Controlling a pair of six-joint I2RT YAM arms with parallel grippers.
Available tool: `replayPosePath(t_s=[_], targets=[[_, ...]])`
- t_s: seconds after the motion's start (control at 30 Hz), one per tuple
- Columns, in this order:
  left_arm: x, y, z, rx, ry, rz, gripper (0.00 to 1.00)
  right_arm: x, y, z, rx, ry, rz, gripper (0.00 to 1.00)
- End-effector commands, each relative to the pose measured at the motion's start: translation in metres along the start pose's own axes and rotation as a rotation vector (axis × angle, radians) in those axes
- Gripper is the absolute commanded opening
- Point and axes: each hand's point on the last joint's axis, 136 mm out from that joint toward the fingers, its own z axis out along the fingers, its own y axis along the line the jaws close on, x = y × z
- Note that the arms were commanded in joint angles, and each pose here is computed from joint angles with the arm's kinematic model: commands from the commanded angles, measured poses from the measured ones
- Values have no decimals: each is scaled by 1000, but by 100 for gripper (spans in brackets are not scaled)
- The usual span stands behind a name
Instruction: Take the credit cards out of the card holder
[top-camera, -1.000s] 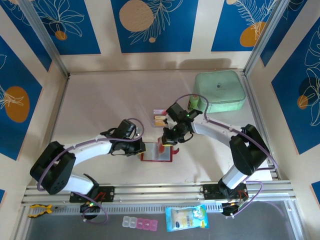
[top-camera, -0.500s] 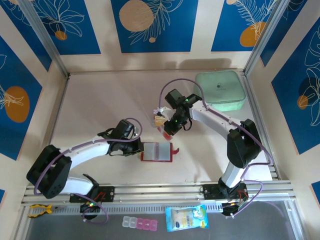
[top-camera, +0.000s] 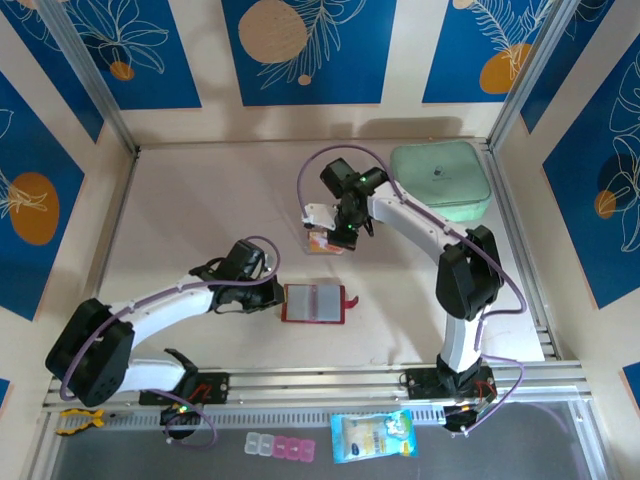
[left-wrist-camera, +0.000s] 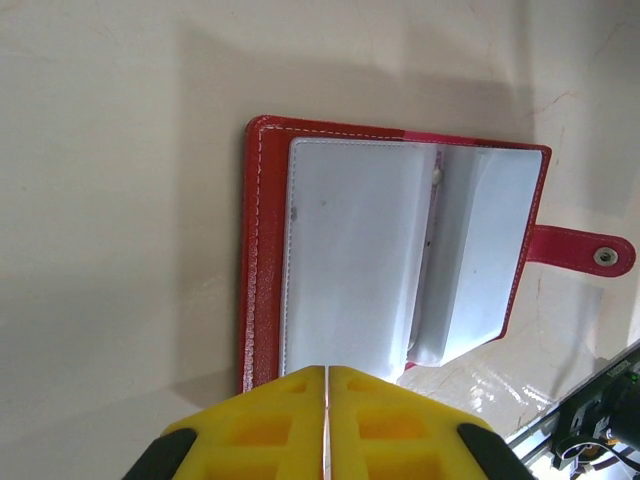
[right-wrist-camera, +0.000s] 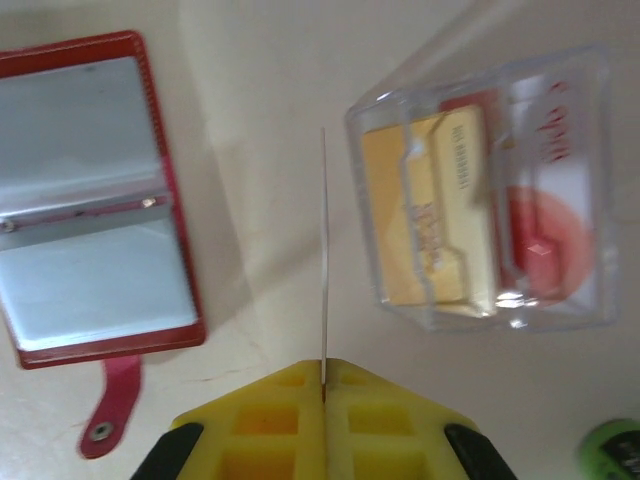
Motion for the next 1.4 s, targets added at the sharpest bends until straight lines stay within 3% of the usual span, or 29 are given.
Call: replayPosePath(t_s=[0.0,0.43,0.9,1.37], targets=[[2,10,-3,-31,-5,-7,11,-1,-20,-3,-3,3,-50,0],[2,14,-5,-47,-6,-16,11,-21,-74,9,-27,-79,-38,0],[3,19,-5,-60,-7,-24,11,-4,-72,43,-84,-27,-5,6],[-8,20,-8,-66,-28,-8,13,3,-70,33,-23,-37,78,17]])
